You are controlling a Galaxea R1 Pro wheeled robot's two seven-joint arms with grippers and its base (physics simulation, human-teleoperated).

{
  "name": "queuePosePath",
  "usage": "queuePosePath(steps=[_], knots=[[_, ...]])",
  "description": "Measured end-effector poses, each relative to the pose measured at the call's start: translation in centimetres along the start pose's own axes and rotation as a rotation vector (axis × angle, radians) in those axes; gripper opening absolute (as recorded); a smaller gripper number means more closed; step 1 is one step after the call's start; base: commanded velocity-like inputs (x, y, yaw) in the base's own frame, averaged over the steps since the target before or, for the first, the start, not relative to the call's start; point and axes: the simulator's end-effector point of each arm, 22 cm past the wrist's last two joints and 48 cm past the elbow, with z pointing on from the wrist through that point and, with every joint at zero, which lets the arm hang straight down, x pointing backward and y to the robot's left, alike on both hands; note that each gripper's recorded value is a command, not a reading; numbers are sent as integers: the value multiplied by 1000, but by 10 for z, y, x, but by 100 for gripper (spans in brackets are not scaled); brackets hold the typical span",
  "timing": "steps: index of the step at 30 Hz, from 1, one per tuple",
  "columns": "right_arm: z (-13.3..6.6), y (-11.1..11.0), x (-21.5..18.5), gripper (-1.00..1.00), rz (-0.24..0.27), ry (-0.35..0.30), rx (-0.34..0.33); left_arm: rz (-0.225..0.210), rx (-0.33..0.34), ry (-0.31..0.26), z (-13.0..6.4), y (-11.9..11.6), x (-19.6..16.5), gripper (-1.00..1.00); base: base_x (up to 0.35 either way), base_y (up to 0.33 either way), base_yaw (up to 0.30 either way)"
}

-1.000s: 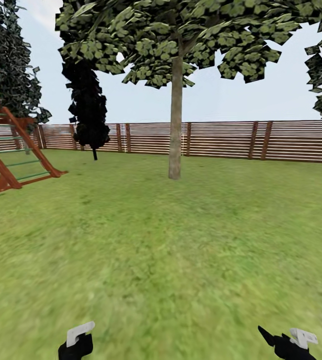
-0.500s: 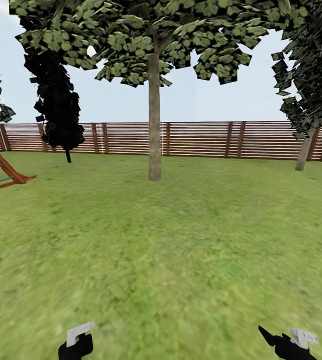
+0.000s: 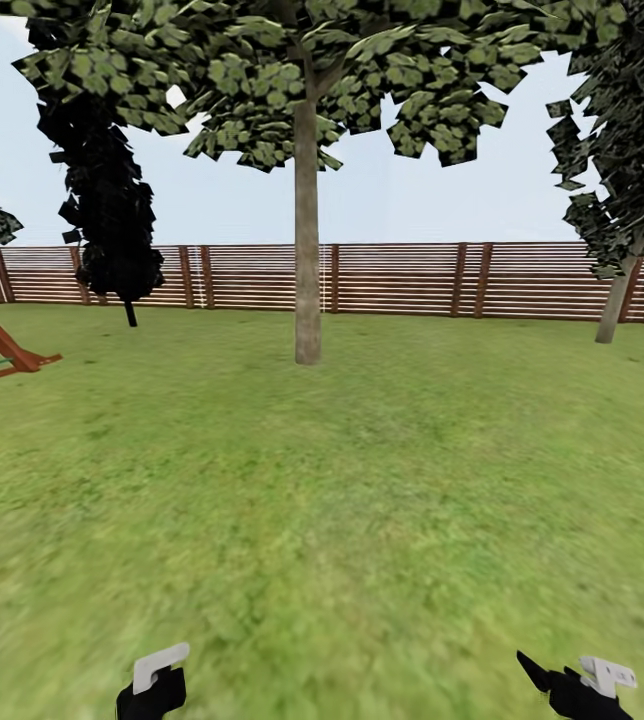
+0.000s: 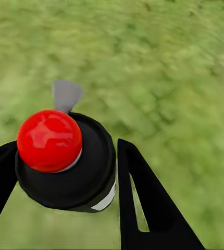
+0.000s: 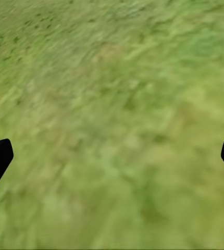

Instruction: In the garden, pick up the pesticide atomizer on the floor and spray pesticide onto both trees until each tree trunk is fully covered.

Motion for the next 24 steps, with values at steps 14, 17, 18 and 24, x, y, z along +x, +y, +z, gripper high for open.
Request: queuePosePath(steps=[14, 17, 18, 24], knots=[[-1, -1, 0, 100, -1, 0, 2, 0, 0, 0, 0, 0, 0, -100, 338, 0, 0], [0, -1, 0, 100, -1, 0, 1, 0, 0, 0, 0, 0, 0, -100, 338, 0, 0], [0, -1, 0, 100, -1, 0, 1, 0, 0, 0, 0, 0, 0, -100, 338, 0, 0], [0, -1, 0, 100, -1, 0, 1, 0, 0, 0, 0, 0, 0, -100, 338, 0, 0]])
